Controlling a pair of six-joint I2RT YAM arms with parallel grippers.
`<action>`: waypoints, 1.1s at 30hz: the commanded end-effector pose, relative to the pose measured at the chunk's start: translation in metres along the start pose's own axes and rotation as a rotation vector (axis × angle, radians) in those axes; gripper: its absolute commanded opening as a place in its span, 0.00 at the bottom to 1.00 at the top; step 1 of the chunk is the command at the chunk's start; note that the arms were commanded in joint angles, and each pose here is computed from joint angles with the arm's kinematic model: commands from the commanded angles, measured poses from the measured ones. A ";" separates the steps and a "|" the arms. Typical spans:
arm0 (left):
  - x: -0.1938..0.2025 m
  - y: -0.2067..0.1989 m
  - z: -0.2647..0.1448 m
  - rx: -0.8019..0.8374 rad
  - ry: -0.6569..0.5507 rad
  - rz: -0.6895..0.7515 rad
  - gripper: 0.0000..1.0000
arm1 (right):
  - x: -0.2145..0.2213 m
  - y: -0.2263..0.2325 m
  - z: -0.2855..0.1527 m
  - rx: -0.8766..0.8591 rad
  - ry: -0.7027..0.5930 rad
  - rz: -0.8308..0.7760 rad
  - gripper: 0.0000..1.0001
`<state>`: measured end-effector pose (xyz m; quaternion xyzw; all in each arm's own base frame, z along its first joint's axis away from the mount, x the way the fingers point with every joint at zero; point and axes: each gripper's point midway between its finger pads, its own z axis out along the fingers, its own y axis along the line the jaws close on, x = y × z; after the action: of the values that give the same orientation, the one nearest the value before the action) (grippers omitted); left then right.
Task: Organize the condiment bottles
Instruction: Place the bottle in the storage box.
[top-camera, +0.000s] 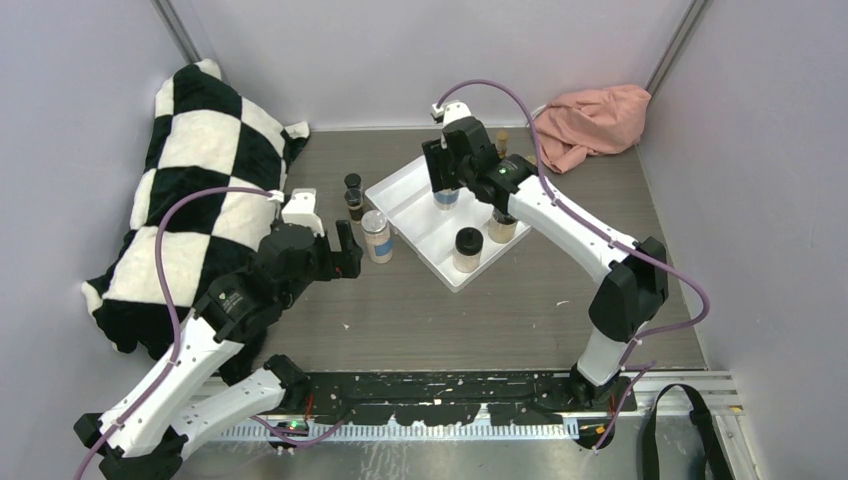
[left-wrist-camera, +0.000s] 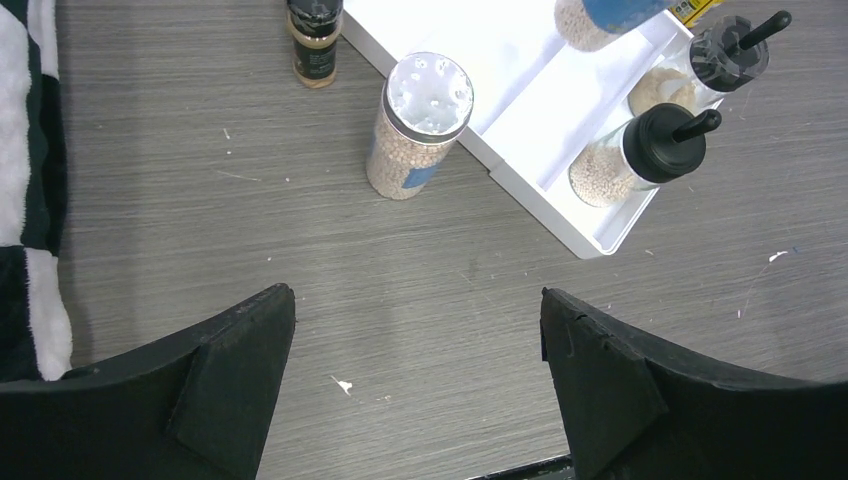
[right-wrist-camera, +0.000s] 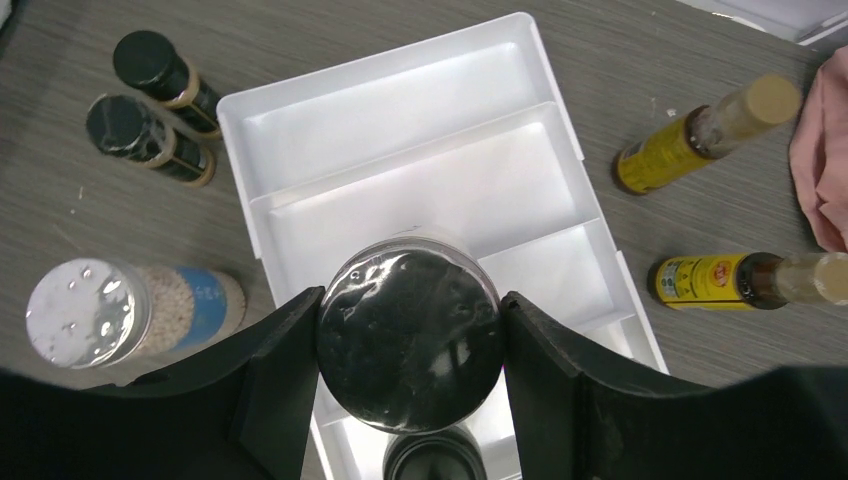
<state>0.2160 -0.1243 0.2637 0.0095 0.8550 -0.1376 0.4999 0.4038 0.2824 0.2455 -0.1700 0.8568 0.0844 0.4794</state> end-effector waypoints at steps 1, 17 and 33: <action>-0.019 -0.003 -0.010 0.013 -0.054 -0.021 0.93 | -0.052 -0.016 -0.001 0.025 -0.134 0.042 0.01; -0.018 -0.005 -0.005 0.010 -0.043 -0.009 0.93 | -0.032 -0.087 0.028 0.169 -0.070 0.110 0.01; -0.018 -0.007 -0.002 0.009 -0.039 -0.010 0.93 | 0.000 -0.121 0.048 0.205 0.003 0.169 0.01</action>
<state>0.2184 -0.1264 0.2609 0.0117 0.8591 -0.1328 0.4941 0.4724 0.1824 0.2062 -0.0660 0.8898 0.0162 0.4512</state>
